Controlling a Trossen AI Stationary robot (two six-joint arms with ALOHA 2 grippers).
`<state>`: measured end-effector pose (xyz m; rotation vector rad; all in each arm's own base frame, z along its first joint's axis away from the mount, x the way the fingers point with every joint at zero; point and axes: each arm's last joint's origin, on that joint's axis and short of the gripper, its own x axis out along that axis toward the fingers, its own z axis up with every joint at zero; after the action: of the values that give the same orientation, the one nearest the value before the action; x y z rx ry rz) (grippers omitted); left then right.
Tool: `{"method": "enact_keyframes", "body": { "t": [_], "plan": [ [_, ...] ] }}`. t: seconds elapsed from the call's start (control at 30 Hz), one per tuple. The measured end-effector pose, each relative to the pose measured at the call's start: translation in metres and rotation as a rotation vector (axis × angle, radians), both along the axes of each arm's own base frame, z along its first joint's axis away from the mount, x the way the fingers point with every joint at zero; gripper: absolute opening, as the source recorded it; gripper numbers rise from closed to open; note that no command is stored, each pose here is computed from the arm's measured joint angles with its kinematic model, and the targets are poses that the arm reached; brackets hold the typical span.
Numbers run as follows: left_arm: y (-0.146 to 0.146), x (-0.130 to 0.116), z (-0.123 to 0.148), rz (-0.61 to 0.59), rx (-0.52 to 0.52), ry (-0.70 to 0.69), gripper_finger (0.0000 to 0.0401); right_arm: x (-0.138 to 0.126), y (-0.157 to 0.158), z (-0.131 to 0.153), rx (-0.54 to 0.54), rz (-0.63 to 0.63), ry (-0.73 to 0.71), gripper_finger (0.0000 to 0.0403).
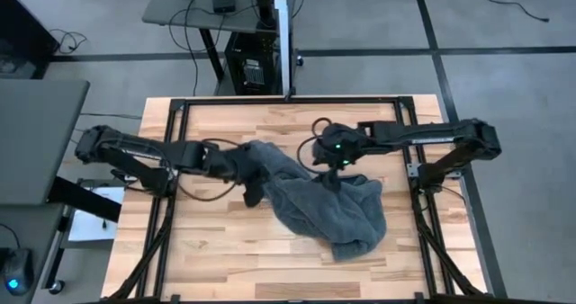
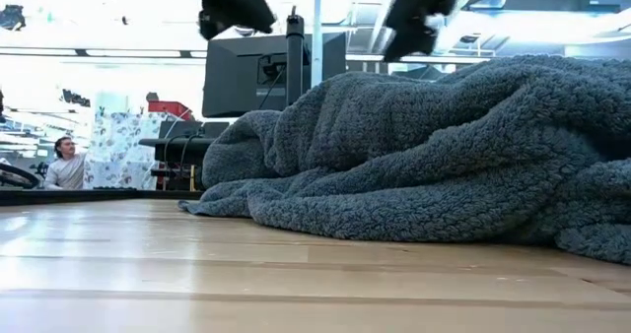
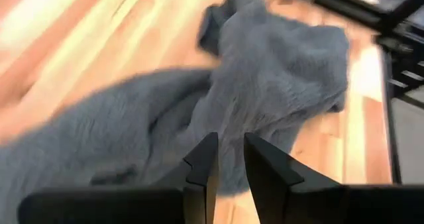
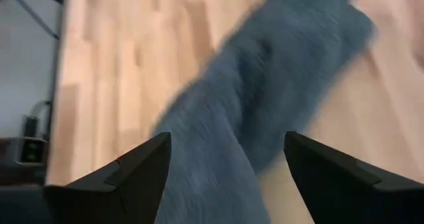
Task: Roll towel
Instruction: Fold the black towel
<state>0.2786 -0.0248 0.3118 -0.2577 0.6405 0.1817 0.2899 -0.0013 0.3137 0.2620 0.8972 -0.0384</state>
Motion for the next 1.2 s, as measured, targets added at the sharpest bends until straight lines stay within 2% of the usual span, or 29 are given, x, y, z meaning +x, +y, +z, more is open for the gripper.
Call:
{"method": "enact_keyframes", "body": {
  "t": [0.13,0.27,0.43,0.57,0.8,0.97,1.07,1.13,1.2],
  "plan": [
    [0.017,-0.001,-0.003,-0.081,0.171,0.066,0.0069,-0.018,0.013,0.010,-0.027,-0.079,0.027,0.0286],
    [0.033,-0.008,-0.010,-0.146,0.289,0.194,0.0102,-0.028,0.027,0.014,-0.050,-0.174,0.029,0.0286],
    [0.050,-0.008,-0.028,-0.181,0.338,0.364,0.0162,-0.030,0.042,0.011,-0.071,-0.248,0.034,0.0286],
    [0.064,0.002,-0.046,-0.229,0.394,0.457,0.0207,-0.025,0.049,0.004,-0.065,-0.294,0.053,0.0286],
    [0.077,0.015,-0.066,-0.246,0.540,0.576,0.0256,-0.016,0.056,-0.010,-0.048,-0.341,0.112,0.0286],
    [0.083,0.030,-0.073,-0.248,0.590,0.522,0.0260,-0.012,0.058,-0.017,-0.050,-0.347,0.136,0.0286],
    [0.084,0.037,-0.086,-0.279,0.597,0.561,0.0254,-0.010,0.058,-0.020,-0.051,-0.351,0.143,0.0286],
    [0.082,0.037,-0.095,-0.295,0.575,0.615,0.0232,-0.009,0.058,-0.021,-0.054,-0.349,0.147,0.0286],
    [0.077,0.036,-0.100,-0.304,0.554,0.649,0.0183,-0.009,0.058,-0.020,-0.056,-0.344,0.144,0.0286]
  ]
}}
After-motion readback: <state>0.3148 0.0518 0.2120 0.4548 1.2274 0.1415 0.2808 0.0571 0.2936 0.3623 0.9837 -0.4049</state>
